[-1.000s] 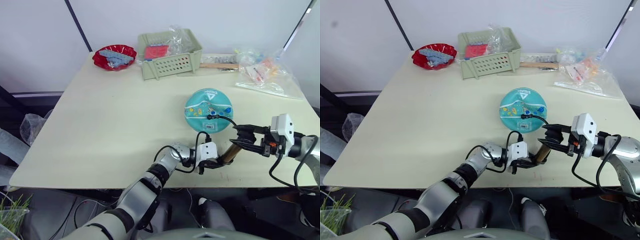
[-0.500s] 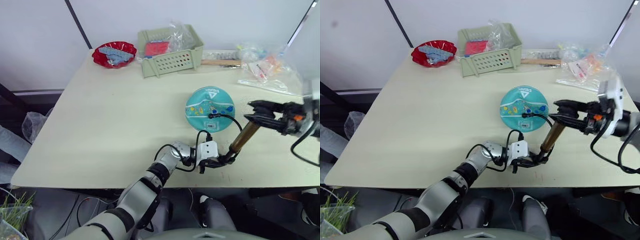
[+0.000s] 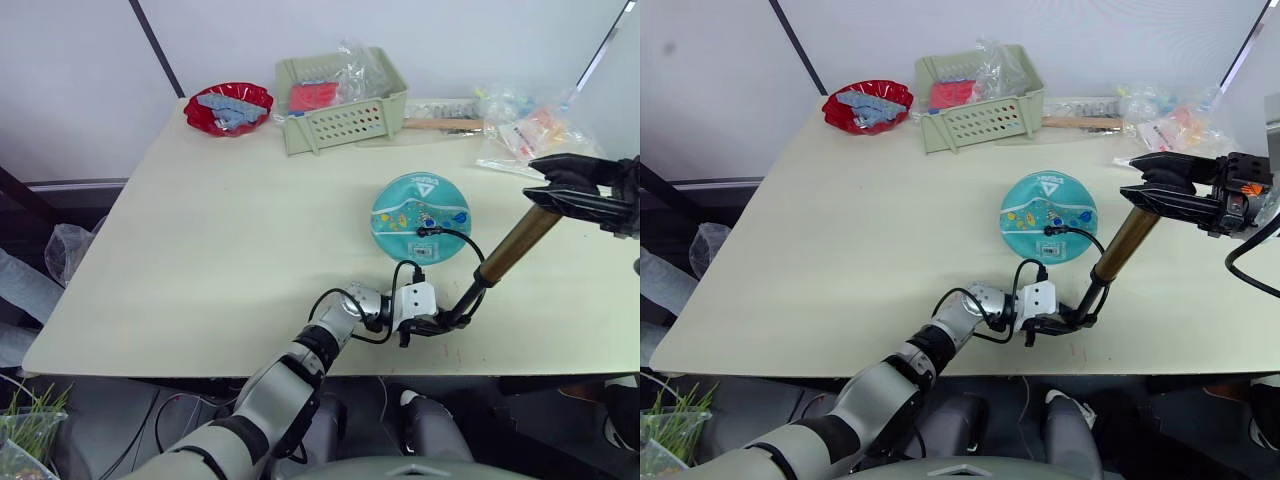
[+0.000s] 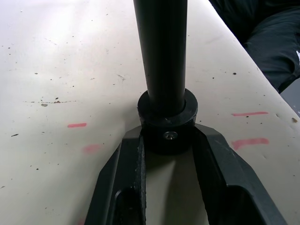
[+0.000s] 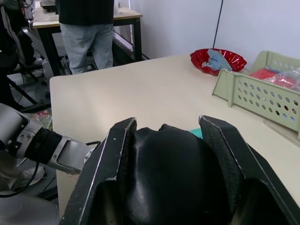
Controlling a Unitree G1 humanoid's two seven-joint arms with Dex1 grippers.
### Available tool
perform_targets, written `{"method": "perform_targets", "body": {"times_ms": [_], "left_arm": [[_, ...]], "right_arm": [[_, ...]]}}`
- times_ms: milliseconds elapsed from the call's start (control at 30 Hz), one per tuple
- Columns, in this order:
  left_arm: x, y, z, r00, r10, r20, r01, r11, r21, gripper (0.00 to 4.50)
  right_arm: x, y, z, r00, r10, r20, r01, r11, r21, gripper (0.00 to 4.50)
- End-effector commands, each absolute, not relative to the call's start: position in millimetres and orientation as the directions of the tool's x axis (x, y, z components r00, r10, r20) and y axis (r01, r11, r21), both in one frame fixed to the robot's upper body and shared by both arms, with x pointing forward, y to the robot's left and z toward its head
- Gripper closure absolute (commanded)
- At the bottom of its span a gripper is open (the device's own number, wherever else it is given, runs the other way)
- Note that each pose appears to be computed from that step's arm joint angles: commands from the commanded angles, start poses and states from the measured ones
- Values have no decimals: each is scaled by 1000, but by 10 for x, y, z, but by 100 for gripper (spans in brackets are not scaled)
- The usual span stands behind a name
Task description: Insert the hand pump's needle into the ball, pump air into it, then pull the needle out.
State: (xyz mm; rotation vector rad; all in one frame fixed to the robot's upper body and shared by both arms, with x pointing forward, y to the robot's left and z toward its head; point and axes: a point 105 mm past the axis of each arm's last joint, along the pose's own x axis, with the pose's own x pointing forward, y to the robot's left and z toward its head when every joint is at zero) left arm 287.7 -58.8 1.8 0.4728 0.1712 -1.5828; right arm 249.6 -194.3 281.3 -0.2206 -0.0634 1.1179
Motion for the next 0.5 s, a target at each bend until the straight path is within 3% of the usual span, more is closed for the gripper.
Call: {"method": "perform_targets", "body": {"times_ms": [33,500], "left_arm": [[2753,-302,-399,-25,-844,-535,995,-73,70,352],[2774,-307,-378,-19,-845,-535,995,-71,76,352]], "right_arm": [[2448,-1916,2495,435,886,-161,-887,391,-246,287],[2499,-1864,1469,450,858,-248,-892,420,-166,287]]}}
